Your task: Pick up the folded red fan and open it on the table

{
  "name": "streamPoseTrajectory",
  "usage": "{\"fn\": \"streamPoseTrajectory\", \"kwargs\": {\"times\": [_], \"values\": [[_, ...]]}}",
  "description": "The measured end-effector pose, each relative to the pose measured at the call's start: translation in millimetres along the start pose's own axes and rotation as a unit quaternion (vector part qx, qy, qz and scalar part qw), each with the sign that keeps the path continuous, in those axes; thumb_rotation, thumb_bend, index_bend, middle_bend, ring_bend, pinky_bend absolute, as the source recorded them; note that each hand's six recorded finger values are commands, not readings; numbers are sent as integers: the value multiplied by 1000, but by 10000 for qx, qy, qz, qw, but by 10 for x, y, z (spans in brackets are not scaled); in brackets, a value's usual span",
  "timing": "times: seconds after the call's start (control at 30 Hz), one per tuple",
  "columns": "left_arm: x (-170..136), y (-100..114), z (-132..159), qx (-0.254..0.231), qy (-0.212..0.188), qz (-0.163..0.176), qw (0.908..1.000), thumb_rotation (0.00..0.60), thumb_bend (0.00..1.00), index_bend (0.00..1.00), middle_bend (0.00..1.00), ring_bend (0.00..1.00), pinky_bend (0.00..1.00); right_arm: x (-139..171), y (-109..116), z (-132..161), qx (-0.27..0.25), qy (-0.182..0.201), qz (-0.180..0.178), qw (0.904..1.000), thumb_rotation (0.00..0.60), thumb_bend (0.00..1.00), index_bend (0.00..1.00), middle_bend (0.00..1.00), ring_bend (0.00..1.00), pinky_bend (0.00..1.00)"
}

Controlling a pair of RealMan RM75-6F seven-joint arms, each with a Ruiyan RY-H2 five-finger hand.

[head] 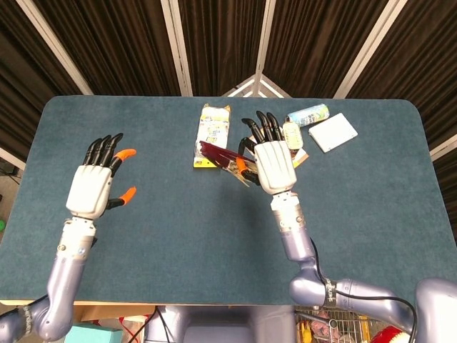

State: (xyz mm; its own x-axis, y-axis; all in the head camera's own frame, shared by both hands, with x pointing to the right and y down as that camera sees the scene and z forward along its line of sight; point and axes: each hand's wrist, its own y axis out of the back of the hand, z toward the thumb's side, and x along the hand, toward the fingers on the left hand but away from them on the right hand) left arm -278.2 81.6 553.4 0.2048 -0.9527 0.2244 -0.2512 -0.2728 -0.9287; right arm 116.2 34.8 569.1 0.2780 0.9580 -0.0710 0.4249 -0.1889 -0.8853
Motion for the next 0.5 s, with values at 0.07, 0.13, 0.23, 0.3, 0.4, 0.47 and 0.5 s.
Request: {"fn": "streamPoseTrajectory", "kwargs": {"times": [0.07, 0.13, 0.23, 0.3, 0.4, 0.47, 0.5], "values": [[88, -34, 63, -24, 19, -17, 10000, 600, 402, 370, 56, 0, 0, 2, 12, 5, 6, 4, -1, 10000, 600, 576, 761, 214, 0, 0], [181, -69, 143, -56, 9, -32, 10000, 600, 416, 380, 57, 0, 0, 6, 26, 3, 12, 4, -3, 10000, 600, 576, 762, 214, 0, 0], [293, -121, 237, -83, 15, -52, 10000, 600, 428, 386, 57, 0, 0, 13, 49, -4, 11, -2, -6, 10000, 600, 576, 762, 214, 0, 0], [342, -156, 275, -126, 56, -78, 9999, 600, 429, 388, 57, 0, 0, 15, 68, -4, 3, -5, -13, 10000, 600, 576, 762, 214, 0, 0], [412, -225, 335, -232, 146, -147, 9995, 600, 429, 389, 56, 0, 0, 12, 110, 3, -4, 2, -36, 10000, 600, 576, 762, 214, 0, 0], [457, -280, 393, -296, 183, -196, 9992, 600, 429, 390, 56, 0, 0, 3, 142, 13, 1, 18, -56, 10000, 600, 576, 762, 215, 0, 0], [476, -311, 426, -334, 195, -222, 9990, 600, 429, 390, 56, 0, 0, -3, 160, 22, -4, 27, -67, 10000, 600, 576, 763, 215, 0, 0]]}}
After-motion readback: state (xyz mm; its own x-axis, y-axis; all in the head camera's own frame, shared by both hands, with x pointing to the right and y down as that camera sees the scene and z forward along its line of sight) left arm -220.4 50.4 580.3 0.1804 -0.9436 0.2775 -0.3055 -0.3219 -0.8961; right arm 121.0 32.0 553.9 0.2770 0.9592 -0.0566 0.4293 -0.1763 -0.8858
